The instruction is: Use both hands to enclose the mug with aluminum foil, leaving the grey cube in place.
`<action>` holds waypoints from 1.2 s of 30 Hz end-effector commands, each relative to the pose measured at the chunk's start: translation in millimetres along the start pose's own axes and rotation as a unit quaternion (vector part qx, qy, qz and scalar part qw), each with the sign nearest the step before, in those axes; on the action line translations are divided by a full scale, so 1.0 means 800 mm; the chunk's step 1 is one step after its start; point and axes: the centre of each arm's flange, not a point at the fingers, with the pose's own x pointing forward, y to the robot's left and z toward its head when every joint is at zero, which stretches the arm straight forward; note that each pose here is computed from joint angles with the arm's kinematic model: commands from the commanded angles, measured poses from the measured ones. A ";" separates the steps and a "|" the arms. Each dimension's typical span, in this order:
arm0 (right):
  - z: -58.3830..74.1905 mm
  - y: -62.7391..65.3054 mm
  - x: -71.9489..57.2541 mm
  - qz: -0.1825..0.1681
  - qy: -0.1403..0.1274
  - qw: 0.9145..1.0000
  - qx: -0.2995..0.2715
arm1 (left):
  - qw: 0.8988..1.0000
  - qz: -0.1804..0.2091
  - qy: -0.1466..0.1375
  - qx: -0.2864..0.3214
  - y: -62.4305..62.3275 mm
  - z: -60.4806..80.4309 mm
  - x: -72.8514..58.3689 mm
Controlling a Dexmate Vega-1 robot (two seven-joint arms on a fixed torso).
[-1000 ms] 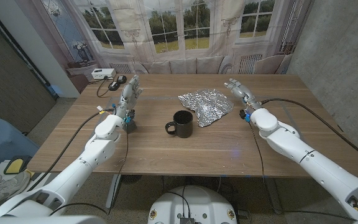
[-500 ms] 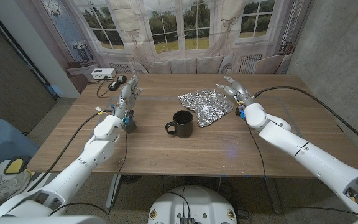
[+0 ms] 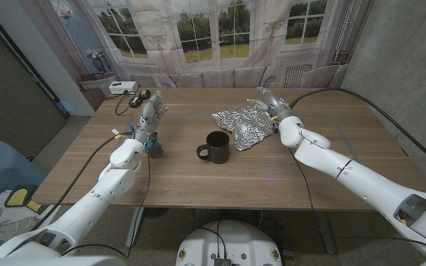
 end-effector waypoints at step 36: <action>0.052 0.064 0.031 0.065 -0.018 0.978 -0.198 | 1.000 0.008 0.004 0.000 -0.004 -0.001 -0.028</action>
